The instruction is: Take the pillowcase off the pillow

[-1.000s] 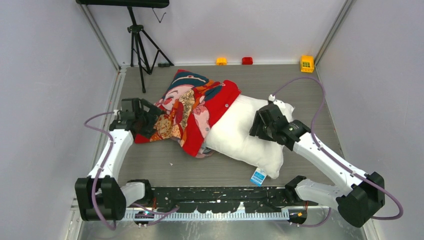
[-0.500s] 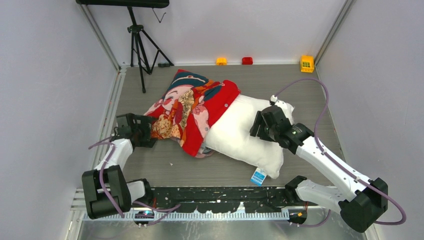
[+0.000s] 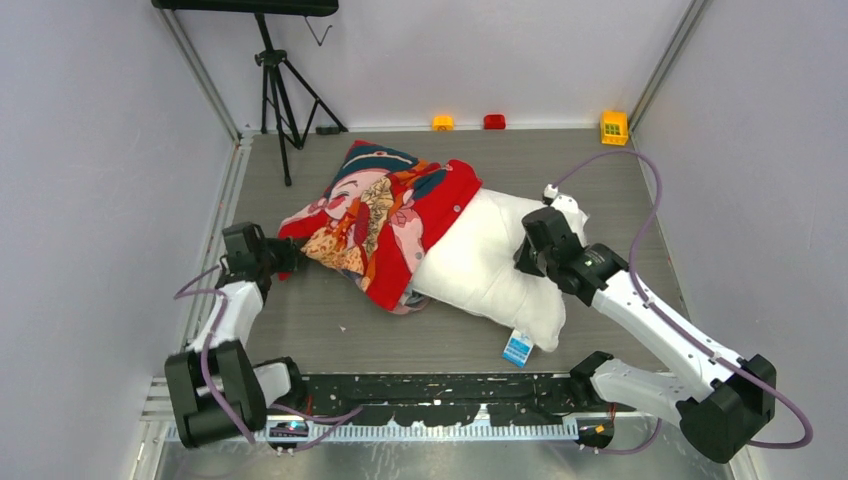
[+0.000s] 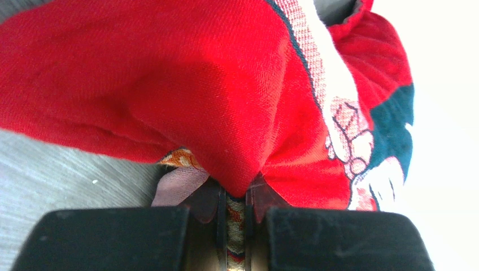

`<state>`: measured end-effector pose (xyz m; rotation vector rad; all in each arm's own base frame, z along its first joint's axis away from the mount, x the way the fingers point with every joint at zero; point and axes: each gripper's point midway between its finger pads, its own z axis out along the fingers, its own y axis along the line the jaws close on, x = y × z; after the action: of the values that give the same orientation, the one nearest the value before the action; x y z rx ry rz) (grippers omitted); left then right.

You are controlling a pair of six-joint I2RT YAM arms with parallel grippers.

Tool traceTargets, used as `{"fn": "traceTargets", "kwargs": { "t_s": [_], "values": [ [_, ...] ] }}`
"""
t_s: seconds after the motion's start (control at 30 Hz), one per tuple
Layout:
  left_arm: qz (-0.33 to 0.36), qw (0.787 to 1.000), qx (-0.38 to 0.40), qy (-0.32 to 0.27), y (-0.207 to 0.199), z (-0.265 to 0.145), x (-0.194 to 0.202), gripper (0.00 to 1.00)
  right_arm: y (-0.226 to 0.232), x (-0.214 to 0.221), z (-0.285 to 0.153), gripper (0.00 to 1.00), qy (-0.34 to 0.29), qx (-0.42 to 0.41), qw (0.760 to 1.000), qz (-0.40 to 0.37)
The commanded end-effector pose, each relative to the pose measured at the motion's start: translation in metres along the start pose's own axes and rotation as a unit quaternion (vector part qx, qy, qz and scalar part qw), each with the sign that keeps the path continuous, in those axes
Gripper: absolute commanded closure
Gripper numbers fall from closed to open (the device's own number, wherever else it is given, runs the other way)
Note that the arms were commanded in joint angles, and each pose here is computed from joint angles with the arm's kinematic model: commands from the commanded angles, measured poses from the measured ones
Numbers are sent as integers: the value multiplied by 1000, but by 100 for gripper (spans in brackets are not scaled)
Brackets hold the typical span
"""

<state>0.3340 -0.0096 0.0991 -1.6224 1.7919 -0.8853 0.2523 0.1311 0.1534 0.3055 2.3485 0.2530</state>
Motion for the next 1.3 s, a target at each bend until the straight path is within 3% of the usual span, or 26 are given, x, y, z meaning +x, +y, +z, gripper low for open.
{"fn": "traceTargets", "kwargs": {
  "t_s": [0.0,0.2,0.47,0.87,0.97,1.07,1.1,1.13,1.23,1.27],
  "values": [
    [21,987,9,-158,-19,-50,-61,100,-53,-55,-28,100,-121,114,985,36],
    [97,937,-28,-335,-40,-124,-115,100,-91,-126,-59,100,-241,185,945,121],
    [112,883,-50,-452,-66,-188,-147,100,-128,-179,-62,100,-269,229,911,213],
    [103,856,-97,-497,-53,-206,-161,100,-185,-175,-114,100,-342,270,846,308],
    [106,868,-79,-478,-62,-199,-156,100,-172,-180,-111,100,-341,230,859,306],
    [112,887,-56,-444,-63,-178,-148,100,-153,-177,-87,100,-300,183,887,301],
    [114,893,-48,-433,-63,-172,-145,97,-148,-174,-79,100,-284,169,896,297],
    [121,898,-37,-422,-66,-166,-142,86,-141,-171,-71,100,-268,154,905,291],
    [161,911,9,-380,-86,-154,-128,31,-125,-163,-51,100,-236,109,926,274],
    [175,919,21,-351,-93,-148,-120,22,-115,-160,-44,100,-220,83,935,266]
  ]
}}
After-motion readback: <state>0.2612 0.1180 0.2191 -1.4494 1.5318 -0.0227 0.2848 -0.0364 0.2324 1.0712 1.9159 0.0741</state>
